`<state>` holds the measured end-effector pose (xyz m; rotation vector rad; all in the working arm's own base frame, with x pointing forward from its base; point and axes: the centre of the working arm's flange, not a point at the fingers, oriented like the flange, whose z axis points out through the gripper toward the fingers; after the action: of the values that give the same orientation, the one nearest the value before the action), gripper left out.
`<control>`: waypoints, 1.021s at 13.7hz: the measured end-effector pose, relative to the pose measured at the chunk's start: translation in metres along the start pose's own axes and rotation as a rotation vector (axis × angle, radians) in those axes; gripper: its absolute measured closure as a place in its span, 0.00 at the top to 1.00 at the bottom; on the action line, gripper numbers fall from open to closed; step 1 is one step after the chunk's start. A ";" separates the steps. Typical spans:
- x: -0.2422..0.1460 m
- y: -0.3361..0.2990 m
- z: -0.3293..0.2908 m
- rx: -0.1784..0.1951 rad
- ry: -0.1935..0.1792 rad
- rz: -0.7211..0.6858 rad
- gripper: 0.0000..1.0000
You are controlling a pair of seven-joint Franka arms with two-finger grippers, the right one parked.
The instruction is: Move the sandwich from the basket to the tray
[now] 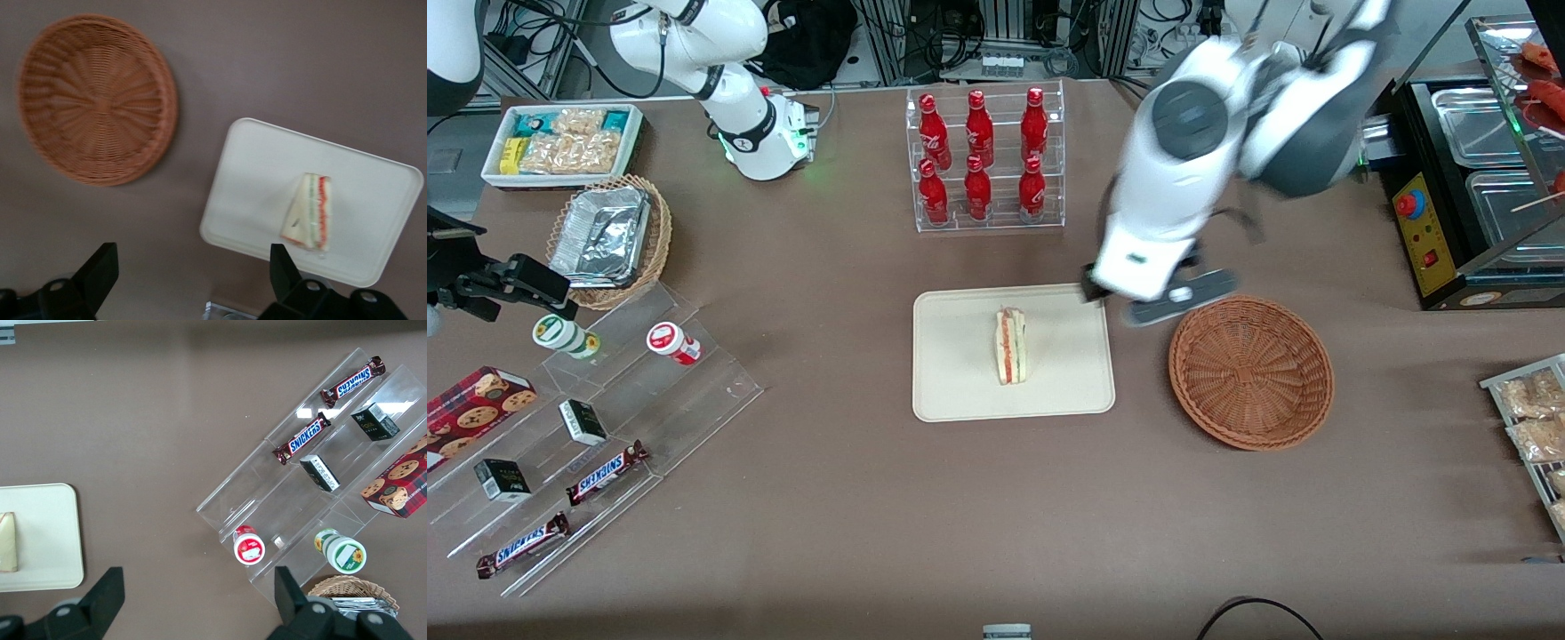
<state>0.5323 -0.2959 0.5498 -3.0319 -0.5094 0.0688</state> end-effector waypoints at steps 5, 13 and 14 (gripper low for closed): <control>0.056 -0.139 -0.041 0.021 -0.060 0.069 1.00; 0.067 -0.231 -0.024 0.019 -0.125 0.253 1.00; 0.065 -0.235 -0.027 0.016 -0.119 0.265 1.00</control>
<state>0.5185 -0.0546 0.5914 -3.0719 -0.1101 0.2668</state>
